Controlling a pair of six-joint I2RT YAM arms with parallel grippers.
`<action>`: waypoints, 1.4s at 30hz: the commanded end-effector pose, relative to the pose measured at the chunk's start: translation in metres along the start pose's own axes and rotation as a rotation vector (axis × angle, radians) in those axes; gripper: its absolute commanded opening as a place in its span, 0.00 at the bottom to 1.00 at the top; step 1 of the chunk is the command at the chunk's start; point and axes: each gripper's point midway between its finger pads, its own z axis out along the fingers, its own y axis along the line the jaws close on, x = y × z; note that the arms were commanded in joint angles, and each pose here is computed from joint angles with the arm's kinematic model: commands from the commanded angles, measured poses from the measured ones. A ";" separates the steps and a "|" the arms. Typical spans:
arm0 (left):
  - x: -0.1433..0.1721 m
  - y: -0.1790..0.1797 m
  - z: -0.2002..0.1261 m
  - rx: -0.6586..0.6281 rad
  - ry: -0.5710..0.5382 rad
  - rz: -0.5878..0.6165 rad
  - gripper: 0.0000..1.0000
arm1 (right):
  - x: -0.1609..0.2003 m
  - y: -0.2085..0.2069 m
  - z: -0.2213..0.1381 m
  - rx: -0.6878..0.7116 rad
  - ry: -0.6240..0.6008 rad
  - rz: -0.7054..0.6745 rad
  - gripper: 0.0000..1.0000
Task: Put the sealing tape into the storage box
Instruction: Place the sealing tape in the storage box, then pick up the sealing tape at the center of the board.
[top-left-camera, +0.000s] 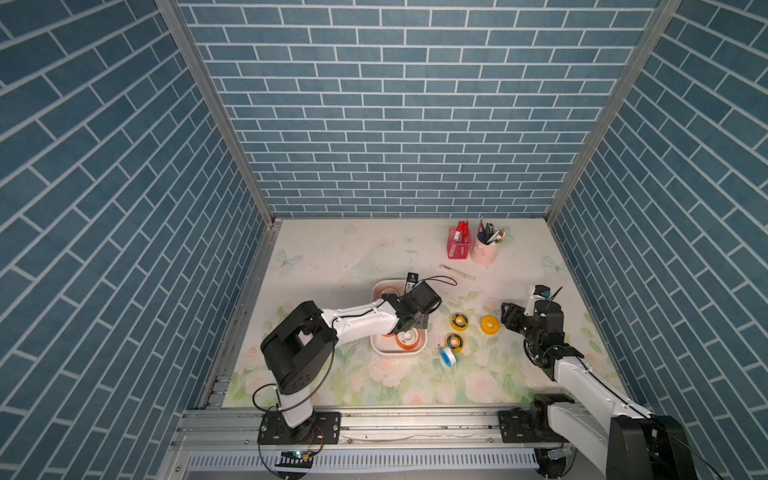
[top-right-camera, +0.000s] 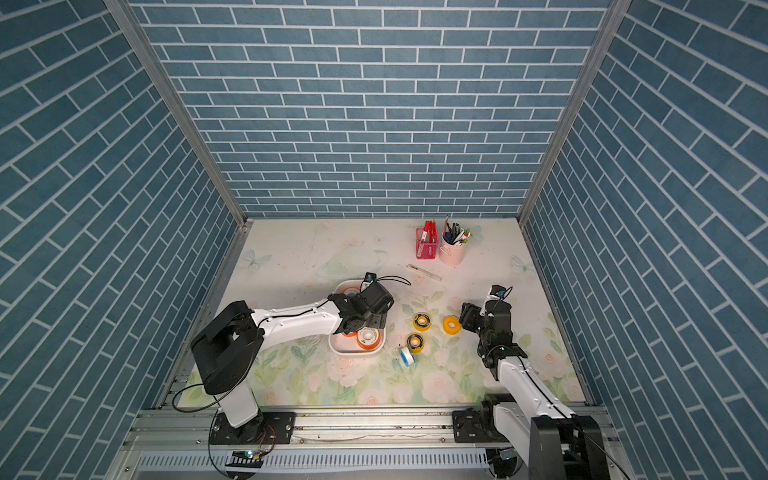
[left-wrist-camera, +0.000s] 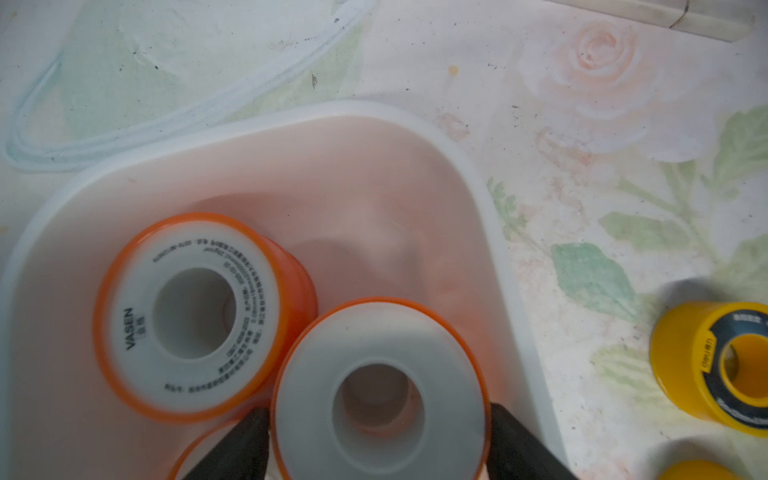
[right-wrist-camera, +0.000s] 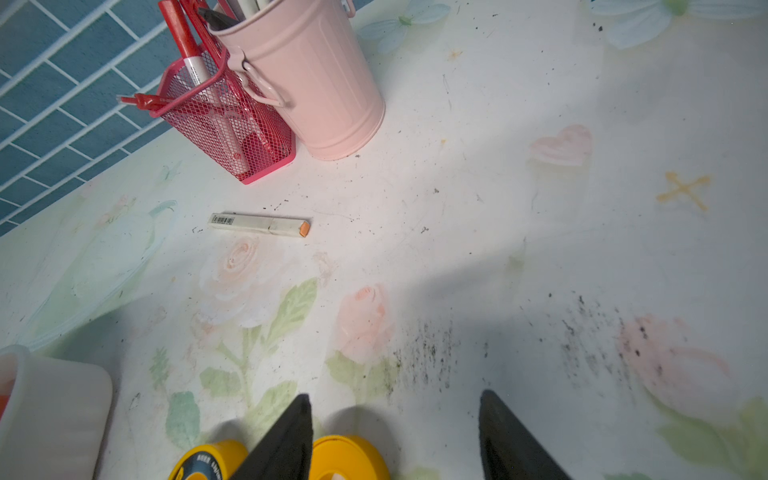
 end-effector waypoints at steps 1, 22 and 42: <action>0.001 0.004 -0.011 -0.015 -0.009 -0.006 0.83 | 0.001 0.001 -0.001 -0.012 -0.011 0.020 0.64; -0.026 0.061 -0.110 -0.024 -0.163 -0.043 0.79 | -0.003 0.021 0.000 -0.082 0.027 0.001 0.67; -0.009 0.142 -0.152 0.011 -0.282 -0.136 0.84 | 0.038 0.044 0.014 0.028 0.315 -0.261 0.80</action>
